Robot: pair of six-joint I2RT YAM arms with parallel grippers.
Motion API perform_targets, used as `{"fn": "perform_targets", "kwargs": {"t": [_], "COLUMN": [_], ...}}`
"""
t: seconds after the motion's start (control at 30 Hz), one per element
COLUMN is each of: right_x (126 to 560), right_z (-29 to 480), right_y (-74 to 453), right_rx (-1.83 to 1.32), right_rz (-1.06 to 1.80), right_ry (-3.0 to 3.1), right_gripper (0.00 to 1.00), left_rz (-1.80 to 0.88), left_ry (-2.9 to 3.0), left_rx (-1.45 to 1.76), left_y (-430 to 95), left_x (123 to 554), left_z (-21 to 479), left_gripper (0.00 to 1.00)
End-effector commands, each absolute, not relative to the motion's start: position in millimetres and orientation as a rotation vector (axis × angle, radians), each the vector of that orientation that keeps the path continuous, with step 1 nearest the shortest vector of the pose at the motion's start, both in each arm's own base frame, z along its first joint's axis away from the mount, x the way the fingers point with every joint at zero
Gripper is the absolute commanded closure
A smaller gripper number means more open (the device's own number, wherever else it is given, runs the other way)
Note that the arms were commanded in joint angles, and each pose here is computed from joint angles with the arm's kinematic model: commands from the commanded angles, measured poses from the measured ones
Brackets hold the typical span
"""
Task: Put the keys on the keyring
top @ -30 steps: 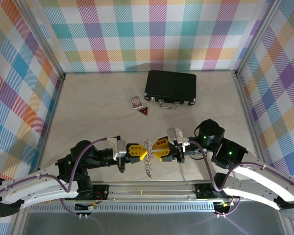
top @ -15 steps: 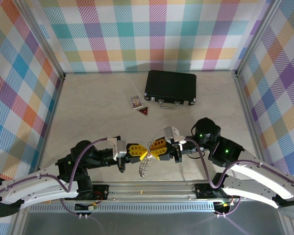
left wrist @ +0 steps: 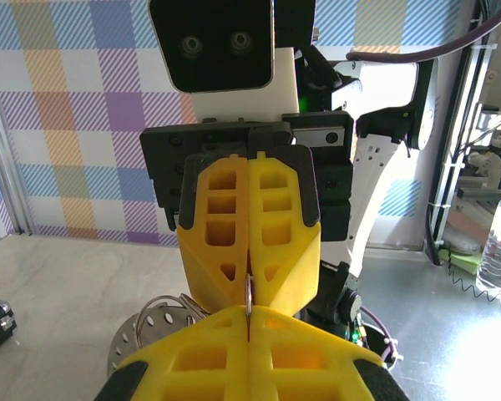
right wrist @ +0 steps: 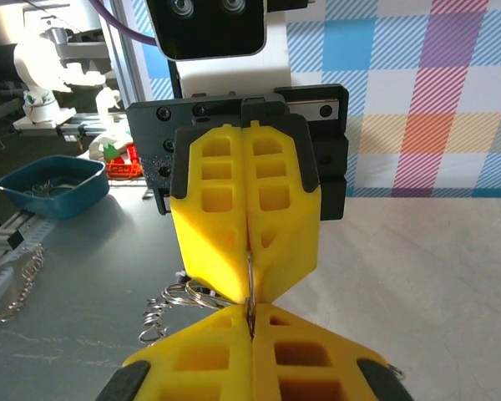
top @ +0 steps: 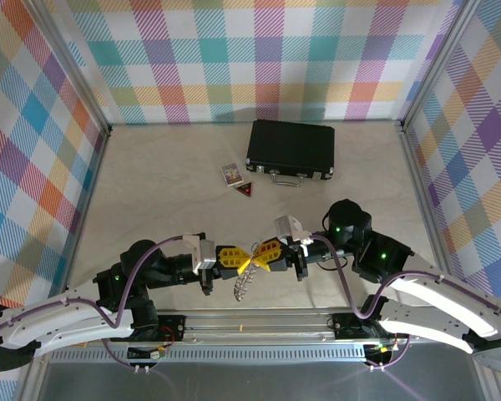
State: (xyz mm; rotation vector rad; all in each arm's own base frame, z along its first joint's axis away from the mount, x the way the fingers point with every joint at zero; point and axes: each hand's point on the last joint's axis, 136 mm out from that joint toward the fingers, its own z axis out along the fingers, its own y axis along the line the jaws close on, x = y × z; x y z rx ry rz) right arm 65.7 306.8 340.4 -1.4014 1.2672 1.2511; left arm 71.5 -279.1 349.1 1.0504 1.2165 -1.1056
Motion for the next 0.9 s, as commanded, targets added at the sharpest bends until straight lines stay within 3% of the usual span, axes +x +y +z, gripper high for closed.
{"fn": "perform_targets", "kwargs": {"t": [0.0, 0.07, 0.17, 0.27, 0.87], "right_x": [65.9, 71.5, 83.9, 93.1, 83.7], "right_z": [352.6, 348.2, 334.4, 320.1, 306.4], "right_y": [305.5, 305.2, 303.4, 301.4, 306.6], "right_rx": [-1.408, -1.420, -1.454, -1.496, -1.640], "right_rz": [1.230, 1.178, 1.059, 0.965, 0.961], "right_ry": [1.248, 1.285, 1.379, 1.474, 1.539], "right_gripper": [1.00, 1.00, 1.00, 1.00, 1.00], "left_rz": [-1.083, -1.020, -0.891, -0.793, -0.731], "left_ry": [1.209, 1.274, 1.386, 1.462, 1.568], "left_rx": [1.034, 1.017, 1.016, 1.060, 1.276], "left_y": [-273.3, -270.9, -264.5, -260.1, -287.6], "left_x": [73.0, 83.6, 99.6, 106.9, 105.3], "left_z": [358.8, 354.1, 342.0, 329.5, 300.9], "left_gripper": [1.00, 1.00, 0.86, 0.80, 0.79]}}
